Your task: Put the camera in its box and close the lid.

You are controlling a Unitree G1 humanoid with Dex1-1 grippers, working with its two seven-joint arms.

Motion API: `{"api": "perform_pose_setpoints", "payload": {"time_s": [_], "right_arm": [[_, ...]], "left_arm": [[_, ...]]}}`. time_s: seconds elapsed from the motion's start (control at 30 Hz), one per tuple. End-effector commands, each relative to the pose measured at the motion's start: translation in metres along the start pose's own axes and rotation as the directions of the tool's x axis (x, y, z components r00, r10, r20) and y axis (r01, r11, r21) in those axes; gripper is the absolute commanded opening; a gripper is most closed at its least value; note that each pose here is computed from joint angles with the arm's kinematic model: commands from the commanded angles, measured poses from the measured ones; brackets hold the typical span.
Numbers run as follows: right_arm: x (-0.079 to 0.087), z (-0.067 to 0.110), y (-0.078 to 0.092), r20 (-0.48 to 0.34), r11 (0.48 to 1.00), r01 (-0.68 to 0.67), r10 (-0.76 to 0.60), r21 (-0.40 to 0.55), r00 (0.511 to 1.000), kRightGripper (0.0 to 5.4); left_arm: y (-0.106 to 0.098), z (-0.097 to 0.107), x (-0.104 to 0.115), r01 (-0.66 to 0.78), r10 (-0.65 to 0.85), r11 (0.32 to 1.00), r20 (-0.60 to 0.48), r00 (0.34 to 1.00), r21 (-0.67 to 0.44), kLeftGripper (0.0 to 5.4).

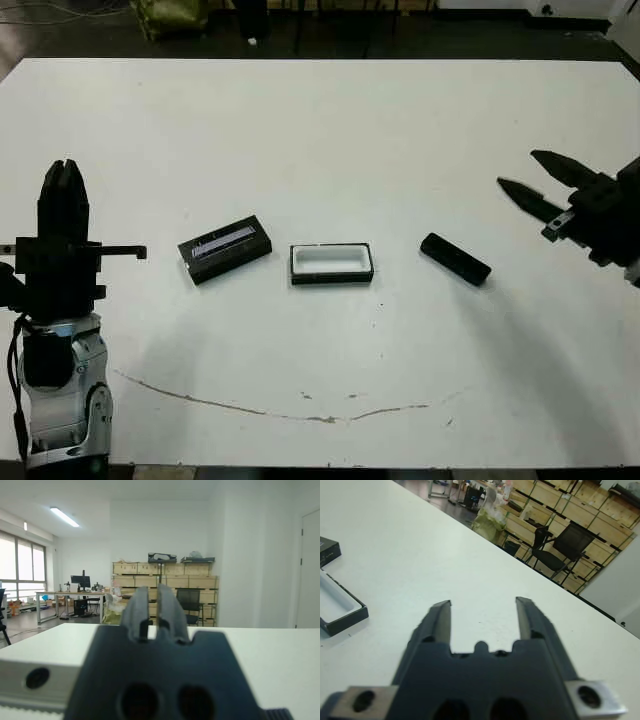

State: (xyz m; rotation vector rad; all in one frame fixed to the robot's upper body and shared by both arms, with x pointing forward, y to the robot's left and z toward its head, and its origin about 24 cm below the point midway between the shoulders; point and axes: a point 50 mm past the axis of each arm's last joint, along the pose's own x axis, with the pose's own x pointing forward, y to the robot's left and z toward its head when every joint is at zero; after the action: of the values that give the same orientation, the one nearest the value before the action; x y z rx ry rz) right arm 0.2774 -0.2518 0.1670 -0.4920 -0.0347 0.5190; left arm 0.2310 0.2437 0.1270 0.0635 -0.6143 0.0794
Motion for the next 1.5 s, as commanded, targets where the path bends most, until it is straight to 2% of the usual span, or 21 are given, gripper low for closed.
{"api": "perform_pose_setpoints", "payload": {"time_s": [0.03, 0.13, 0.27, 0.47, 0.57, 0.8, 0.87, 0.97, 1.1, 1.23, 1.4, 1.5], "right_arm": [[0.001, -0.009, 0.005, -0.058, 0.999, -0.047, 0.048, 0.011, 0.997, 3.13], [0.002, -0.014, 0.009, -0.083, 0.997, -0.072, 0.072, 0.007, 0.994, 3.75], [0.004, -0.021, 0.014, -0.155, 0.995, -0.103, 0.100, -0.015, 0.983, 4.63], [0.007, -0.025, 0.020, -0.247, 0.985, -0.175, 0.169, 0.001, 0.954, 5.14], [0.009, -0.027, 0.021, -0.250, 0.974, -0.222, 0.223, 0.034, 0.942, 5.04], [0.014, -0.032, 0.015, -0.251, 0.948, -0.319, 0.314, 0.021, 0.916, 3.63], [0.016, -0.031, 0.014, -0.262, 0.941, -0.337, 0.327, 0.005, 0.908, 3.59], [0.017, -0.031, 0.013, -0.268, 0.935, -0.355, 0.341, -0.005, 0.901, 3.24], [0.020, -0.033, 0.011, -0.263, 0.928, -0.371, 0.362, 0.017, 0.894, 2.91], [0.022, -0.036, 0.011, -0.249, 0.919, -0.391, 0.389, 0.045, 0.887, 3.27], [0.024, -0.040, 0.012, -0.247, 0.910, -0.411, 0.412, 0.058, 0.877, 4.34], [0.024, -0.040, 0.012, -0.251, 0.908, -0.416, 0.415, 0.052, 0.874, 4.30]], "left_arm": [[0.002, -0.005, -0.005, -0.010, 0.010, 1.000, -0.034, 0.999, -0.006, 0.00], [0.002, -0.005, -0.005, -0.005, 0.005, 1.000, -0.031, 0.999, 0.012, 0.00], [0.002, -0.005, -0.005, -0.004, 0.005, 1.000, -0.038, 0.999, 0.002, 0.00], [0.001, -0.006, -0.006, 0.003, -0.003, 1.000, -0.034, 0.999, -0.002, 0.00], [0.001, -0.006, -0.006, 0.008, -0.009, 1.000, -0.036, 0.999, -0.007, 0.00], [0.001, -0.006, -0.006, 0.015, -0.015, 1.000, -0.042, 0.999, -0.007, 0.00], [0.001, -0.006, -0.006, 0.014, -0.015, 1.000, -0.041, 0.999, -0.011, 0.00], [0.000, -0.006, -0.006, 0.016, -0.016, 1.000, -0.041, 0.999, -0.009, 0.00], [0.000, -0.006, -0.006, 0.020, -0.020, 1.000, -0.038, 0.999, -0.006, 0.00], [0.000, -0.006, -0.006, 0.019, -0.019, 1.000, -0.040, 0.999, 0.007, 0.00], [0.000, -0.007, -0.006, 0.025, -0.025, 1.000, -0.043, 0.999, 0.007, 0.00], [0.000, -0.007, -0.006, 0.025, -0.025, 1.000, -0.046, 0.999, 0.004, 0.00]]}}
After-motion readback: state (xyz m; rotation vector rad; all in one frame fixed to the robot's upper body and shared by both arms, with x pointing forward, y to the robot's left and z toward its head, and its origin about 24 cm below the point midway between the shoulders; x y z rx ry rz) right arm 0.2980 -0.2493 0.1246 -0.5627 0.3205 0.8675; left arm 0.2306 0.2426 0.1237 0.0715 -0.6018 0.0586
